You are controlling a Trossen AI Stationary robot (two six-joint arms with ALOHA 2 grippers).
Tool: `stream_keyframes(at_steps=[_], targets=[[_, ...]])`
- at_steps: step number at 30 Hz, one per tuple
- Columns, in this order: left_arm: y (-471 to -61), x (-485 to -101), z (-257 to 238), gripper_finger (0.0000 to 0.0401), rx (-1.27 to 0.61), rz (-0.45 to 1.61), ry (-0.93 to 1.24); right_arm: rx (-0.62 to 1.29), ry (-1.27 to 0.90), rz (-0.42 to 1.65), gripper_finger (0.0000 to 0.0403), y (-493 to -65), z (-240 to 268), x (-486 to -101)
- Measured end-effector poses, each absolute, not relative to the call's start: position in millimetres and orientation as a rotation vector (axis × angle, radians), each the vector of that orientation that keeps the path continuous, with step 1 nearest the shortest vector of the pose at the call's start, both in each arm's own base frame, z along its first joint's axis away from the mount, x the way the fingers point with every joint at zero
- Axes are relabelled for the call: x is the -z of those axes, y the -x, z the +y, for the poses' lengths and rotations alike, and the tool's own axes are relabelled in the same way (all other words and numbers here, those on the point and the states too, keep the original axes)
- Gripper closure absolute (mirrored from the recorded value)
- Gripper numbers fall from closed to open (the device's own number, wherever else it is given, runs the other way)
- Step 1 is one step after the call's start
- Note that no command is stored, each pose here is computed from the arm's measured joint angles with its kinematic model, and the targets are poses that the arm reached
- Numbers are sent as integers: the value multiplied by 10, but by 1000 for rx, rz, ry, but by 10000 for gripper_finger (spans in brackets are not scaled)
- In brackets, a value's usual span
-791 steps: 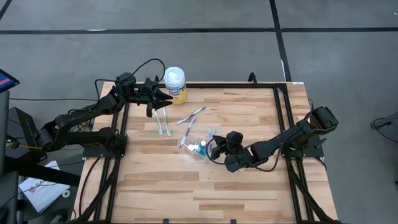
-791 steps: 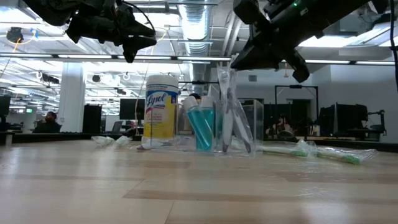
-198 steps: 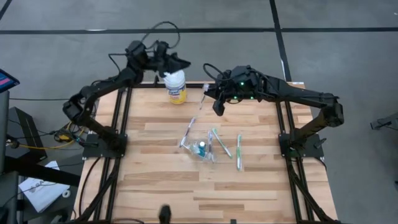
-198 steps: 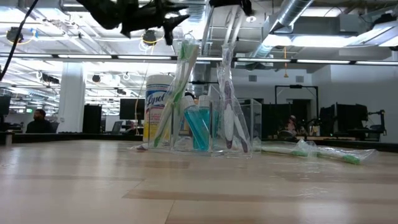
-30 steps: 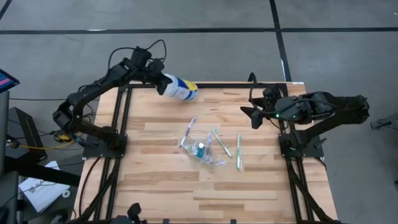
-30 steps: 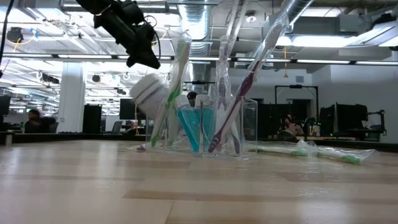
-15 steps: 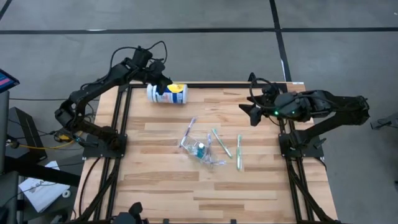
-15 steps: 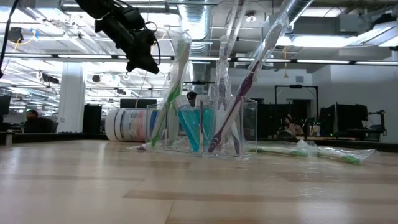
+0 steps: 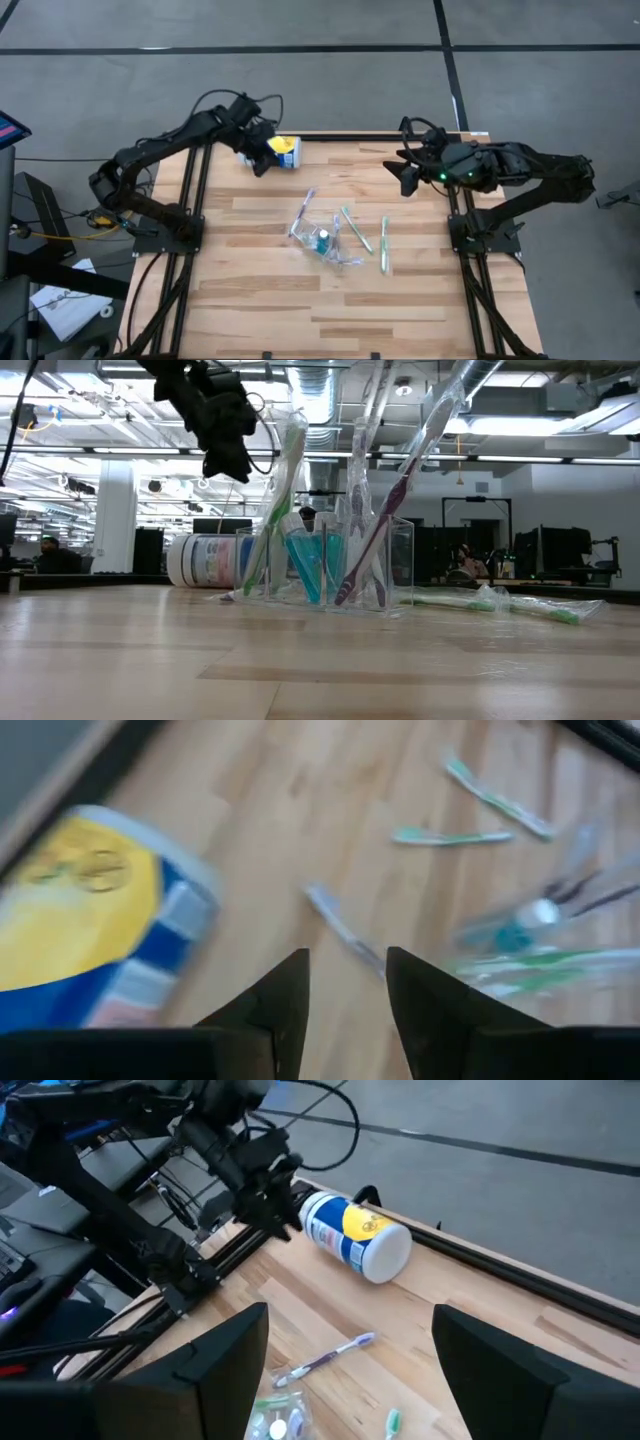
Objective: Pick & Place toothbrushing station
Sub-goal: Put the purple toothbrush into the right compartment of the transparent organizer
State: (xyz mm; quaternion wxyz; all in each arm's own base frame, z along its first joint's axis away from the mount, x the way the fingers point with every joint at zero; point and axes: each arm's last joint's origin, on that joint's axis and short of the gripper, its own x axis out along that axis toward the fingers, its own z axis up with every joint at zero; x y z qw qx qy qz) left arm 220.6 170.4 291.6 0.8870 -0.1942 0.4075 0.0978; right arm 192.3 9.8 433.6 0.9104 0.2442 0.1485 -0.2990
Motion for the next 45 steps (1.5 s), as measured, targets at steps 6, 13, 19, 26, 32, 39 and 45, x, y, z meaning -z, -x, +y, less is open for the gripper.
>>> stream_keyframes(at_steps=[6, 13, 19, 26, 32, 39, 45], targets=[[-2405, -2900, 1429, 272, -208, 880, 492, 613, -502, 320, 131, -1930, 39, -4333], [-2676, -2579, 1293, 283, -243, 1030, 621, 615, -475, 333, 131, -1933, -12, -4332], [-2907, -2162, 1287, 277, -254, 1172, 604, 588, -476, 353, 131, -1938, -57, -4328], [-3124, -1852, 1323, 285, -259, 1171, 620, 554, -471, 373, 131, -1941, -48, -4324], [-3236, -1680, 1343, 287, -287, 1157, 655, 522, -470, 391, 131, -1942, -39, -4318], [-3307, -1564, 1372, 273, -309, 1137, 677, 508, -459, 396, 131, -1944, -35, -4320], [-3356, -1489, 1376, 278, -324, 1127, 687, 507, -459, 397, 131, -1944, -34, -4320]])
